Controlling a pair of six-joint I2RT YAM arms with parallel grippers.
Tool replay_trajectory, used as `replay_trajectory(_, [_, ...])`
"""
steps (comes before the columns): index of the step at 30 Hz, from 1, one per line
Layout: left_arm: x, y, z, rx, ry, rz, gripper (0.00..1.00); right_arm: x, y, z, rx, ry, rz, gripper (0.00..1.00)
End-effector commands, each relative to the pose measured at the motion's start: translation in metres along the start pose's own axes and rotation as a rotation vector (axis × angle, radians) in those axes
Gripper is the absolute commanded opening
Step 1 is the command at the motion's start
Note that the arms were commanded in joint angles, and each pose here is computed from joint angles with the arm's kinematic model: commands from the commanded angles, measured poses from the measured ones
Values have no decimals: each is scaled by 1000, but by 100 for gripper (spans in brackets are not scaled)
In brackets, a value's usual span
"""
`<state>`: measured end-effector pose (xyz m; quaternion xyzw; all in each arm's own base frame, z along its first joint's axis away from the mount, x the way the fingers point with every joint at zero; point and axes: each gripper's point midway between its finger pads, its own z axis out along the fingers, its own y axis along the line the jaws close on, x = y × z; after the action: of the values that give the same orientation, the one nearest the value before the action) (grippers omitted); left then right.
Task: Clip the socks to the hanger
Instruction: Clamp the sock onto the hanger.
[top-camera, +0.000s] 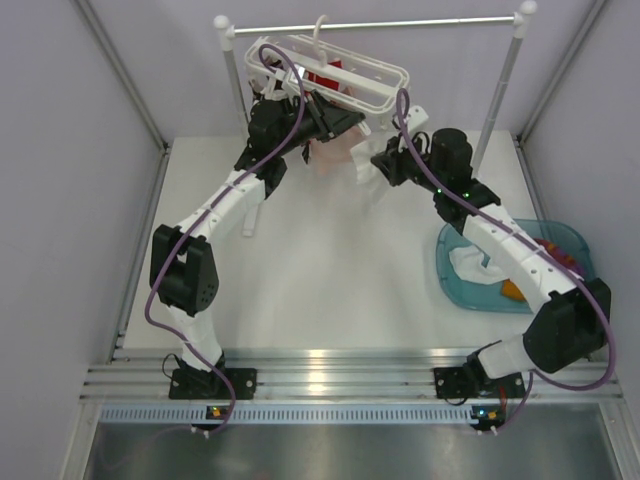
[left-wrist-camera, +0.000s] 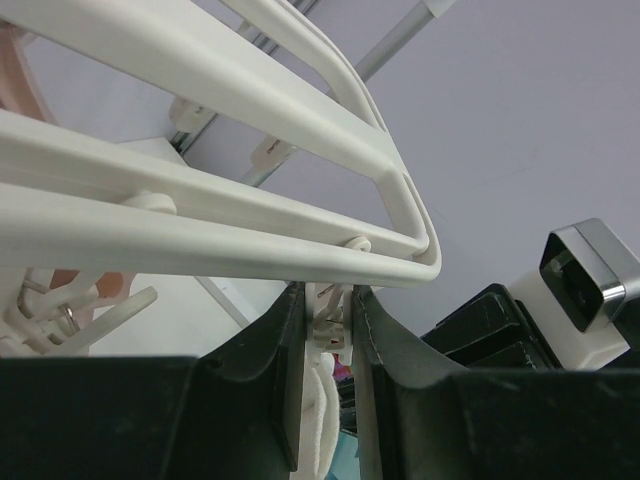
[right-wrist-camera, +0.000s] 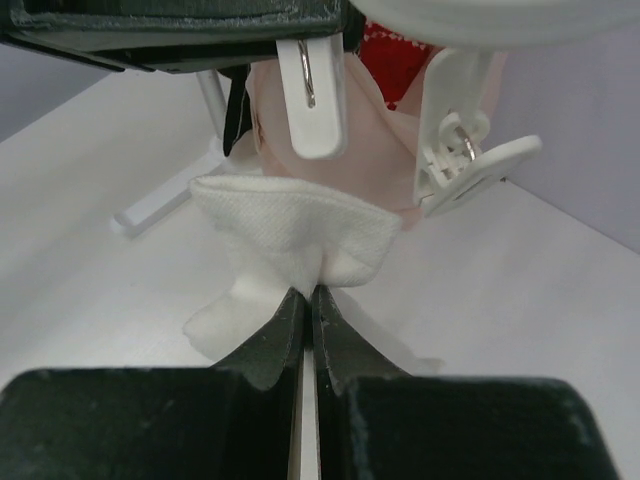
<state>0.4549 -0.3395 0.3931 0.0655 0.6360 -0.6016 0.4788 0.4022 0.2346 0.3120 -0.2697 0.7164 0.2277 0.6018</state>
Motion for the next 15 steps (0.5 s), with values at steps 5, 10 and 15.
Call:
replay_trajectory(5, [-1,-3,-2,28,8,36,0,-47,-5,3,-6,-120,-47,0])
replay_trajectory(10, [0,-2,-2,24,13,39,0,-57,-10,4,7,-139,-56,0])
replay_trajectory(15, [0,-1,-2,20,14,41,0,-61,-13,4,14,-146,-58,0])
